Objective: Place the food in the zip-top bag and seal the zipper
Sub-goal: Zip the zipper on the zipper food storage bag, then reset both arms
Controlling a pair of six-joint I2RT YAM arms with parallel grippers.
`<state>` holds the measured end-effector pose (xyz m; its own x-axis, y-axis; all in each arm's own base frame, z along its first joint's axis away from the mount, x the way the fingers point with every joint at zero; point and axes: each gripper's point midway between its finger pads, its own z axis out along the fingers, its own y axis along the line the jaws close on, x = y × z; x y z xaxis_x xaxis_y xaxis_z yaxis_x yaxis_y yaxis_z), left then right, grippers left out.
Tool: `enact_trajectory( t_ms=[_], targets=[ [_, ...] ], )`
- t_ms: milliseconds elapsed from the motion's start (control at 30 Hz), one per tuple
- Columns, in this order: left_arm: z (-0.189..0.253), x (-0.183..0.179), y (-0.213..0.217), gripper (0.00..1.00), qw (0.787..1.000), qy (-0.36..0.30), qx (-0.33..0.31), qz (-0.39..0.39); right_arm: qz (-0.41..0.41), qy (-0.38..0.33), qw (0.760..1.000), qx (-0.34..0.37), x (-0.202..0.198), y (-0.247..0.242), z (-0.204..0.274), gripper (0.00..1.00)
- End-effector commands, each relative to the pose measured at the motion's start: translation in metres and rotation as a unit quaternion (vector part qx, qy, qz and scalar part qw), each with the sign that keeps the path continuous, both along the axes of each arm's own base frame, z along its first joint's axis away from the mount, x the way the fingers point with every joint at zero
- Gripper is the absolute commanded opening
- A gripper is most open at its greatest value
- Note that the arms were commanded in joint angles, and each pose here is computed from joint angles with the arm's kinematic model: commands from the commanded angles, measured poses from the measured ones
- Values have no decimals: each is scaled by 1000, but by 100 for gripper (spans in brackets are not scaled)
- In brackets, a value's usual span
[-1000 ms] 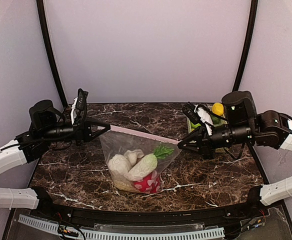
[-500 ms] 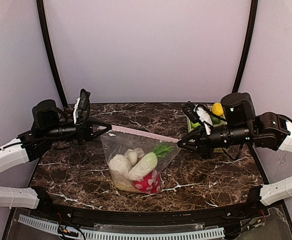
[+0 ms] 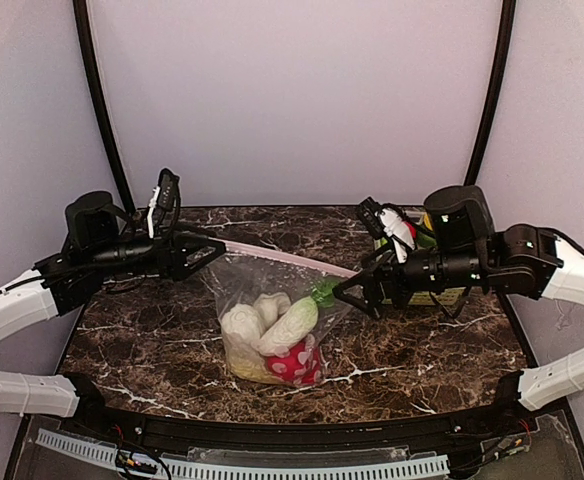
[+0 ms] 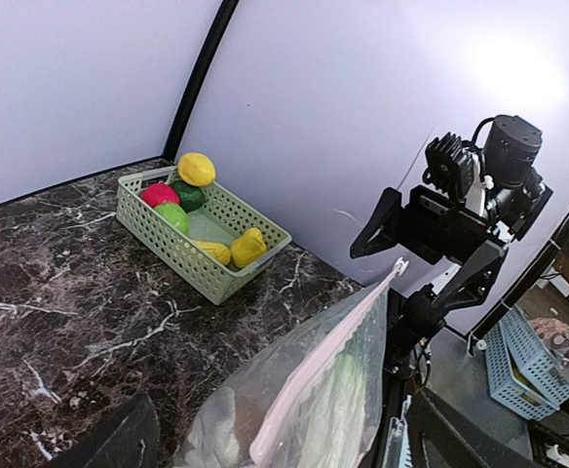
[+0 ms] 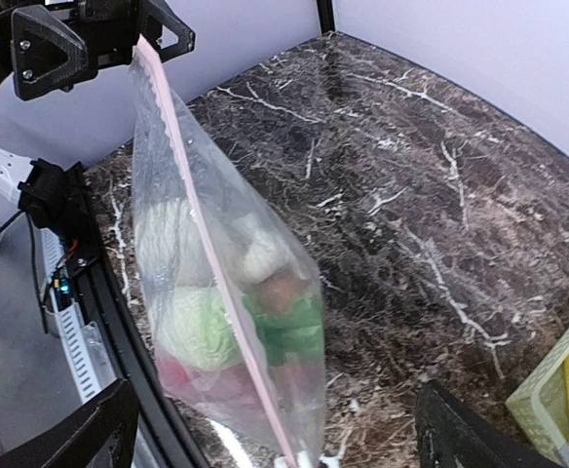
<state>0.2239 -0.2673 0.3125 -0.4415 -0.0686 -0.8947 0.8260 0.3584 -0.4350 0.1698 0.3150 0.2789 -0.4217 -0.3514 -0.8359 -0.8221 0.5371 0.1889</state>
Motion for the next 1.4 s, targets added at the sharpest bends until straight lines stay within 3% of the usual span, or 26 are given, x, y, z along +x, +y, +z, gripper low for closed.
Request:
enact_trajectory(
  t_ms=[0,167,400,733,933,1067,1233,1367],
  targets=[
    [4,8,12,92,999,-6,22,40,-81,-34,996,28,25,-15,30,99],
    [-10,21,26,96,995,20,59,82,-137,-31,989,44,44,-41,38,99],
    [-3,18,47,99,992,5,73,102,-179,-28,981,69,56,-74,46,99],
    [-27,44,117,99,972,56,126,192,-288,40,955,60,96,-148,-4,99],
    [-45,65,192,99,938,101,123,308,-359,58,929,69,106,-201,-25,99],
    [-49,67,216,99,916,86,131,369,-406,48,909,81,106,-234,-27,99],
    [-45,54,240,99,885,26,156,439,-418,-9,903,98,99,-248,-13,99],
    [-42,44,248,99,872,4,162,462,-395,-82,906,127,88,-247,6,99]
  ],
)
